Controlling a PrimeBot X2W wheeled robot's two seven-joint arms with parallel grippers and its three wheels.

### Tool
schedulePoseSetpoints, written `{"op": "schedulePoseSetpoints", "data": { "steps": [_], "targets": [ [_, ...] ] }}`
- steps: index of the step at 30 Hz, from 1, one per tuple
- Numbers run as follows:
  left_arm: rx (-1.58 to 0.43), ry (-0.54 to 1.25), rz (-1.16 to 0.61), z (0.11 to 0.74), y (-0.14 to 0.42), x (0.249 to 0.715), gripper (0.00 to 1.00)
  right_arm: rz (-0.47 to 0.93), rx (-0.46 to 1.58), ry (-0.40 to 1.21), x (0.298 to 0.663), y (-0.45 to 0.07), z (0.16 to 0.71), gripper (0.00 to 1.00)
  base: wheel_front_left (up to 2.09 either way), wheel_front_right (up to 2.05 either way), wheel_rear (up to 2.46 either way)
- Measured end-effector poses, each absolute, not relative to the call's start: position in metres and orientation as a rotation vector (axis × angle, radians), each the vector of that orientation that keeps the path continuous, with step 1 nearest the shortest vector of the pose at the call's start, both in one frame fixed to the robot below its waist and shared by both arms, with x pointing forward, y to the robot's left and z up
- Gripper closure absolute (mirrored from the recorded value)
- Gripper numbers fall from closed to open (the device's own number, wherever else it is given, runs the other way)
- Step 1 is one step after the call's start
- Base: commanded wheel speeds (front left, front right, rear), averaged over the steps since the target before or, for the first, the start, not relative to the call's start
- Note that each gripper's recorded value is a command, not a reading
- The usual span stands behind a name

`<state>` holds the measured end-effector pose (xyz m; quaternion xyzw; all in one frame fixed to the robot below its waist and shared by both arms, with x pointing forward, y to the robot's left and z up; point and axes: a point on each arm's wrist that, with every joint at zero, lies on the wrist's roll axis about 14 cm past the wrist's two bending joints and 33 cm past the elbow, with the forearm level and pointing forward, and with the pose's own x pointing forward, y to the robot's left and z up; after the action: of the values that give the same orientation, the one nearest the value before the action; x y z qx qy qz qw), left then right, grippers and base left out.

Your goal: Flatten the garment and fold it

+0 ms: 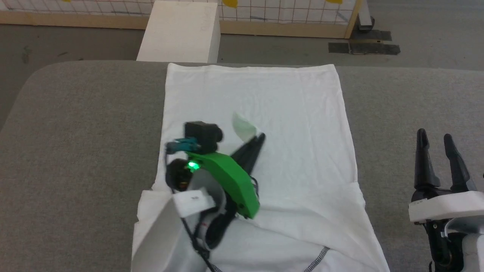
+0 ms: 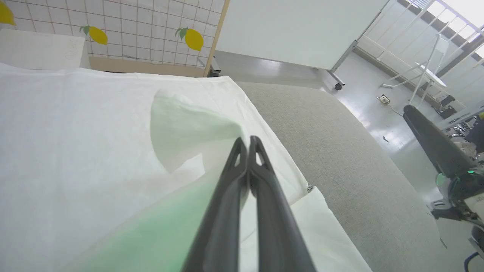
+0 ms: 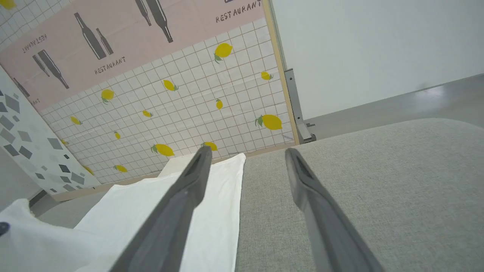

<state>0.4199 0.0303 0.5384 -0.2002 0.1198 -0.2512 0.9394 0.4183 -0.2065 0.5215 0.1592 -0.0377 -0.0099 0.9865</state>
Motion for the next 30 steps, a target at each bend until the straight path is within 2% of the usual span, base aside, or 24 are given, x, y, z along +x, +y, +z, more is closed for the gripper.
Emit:
{"op": "schedulePoseSetpoints", "data": {
  "steps": [4,9,10,11,12,16,20,24,25,26,30],
  "targets": [
    [-0.316,0.387,-0.715,0.502,-0.032,0.389,1.00,-0.051,0.323,-0.066,0.411,-0.216,0.515,0.00,0.00,0.00,0.00],
    [-0.241,0.573,-0.897,0.460,-0.075,0.346,1.00,-0.104,0.321,-0.063,0.402,-0.233,0.509,0.00,0.00,0.00,0.00],
    [-0.191,0.684,-0.955,0.438,-0.083,0.325,0.84,-0.120,0.320,-0.059,0.400,-0.238,0.507,0.00,0.00,0.00,0.00],
    [-0.176,0.734,-0.980,0.429,-0.086,0.315,0.50,-0.126,0.319,-0.055,0.399,-0.240,0.506,0.00,0.00,0.00,0.00],
    [-0.187,0.764,-0.992,0.426,-0.088,0.310,0.00,-0.132,0.318,-0.054,0.398,-0.241,0.504,0.00,0.00,0.00,0.00],
    [-0.249,0.740,-0.968,0.434,-0.084,0.321,0.00,-0.141,0.317,-0.056,0.398,-0.244,0.504,0.00,0.00,0.00,0.00],
    [-0.407,0.544,-0.828,0.479,-0.059,0.371,0.00,-0.128,0.320,-0.064,0.399,-0.240,0.507,0.00,0.00,0.00,0.00],
    [-0.512,0.178,-0.523,0.542,0.021,0.439,0.00,-0.102,0.321,-0.061,0.401,-0.233,0.511,0.00,0.00,0.00,0.00],
    [-0.456,0.025,-0.360,0.559,0.072,0.456,0.00,-0.088,0.327,-0.044,0.401,-0.228,0.510,0.00,0.00,0.00,0.00],
    [-0.430,-0.043,-0.277,0.565,0.099,0.461,0.00,-0.085,0.337,-0.028,0.401,-0.227,0.508,0.00,0.00,0.00,0.00],
    [-0.311,-0.129,-0.068,0.557,0.168,0.457,0.00,-0.047,0.341,0.051,0.404,-0.215,0.498,0.00,0.00,0.00,0.00]
  ]
}}
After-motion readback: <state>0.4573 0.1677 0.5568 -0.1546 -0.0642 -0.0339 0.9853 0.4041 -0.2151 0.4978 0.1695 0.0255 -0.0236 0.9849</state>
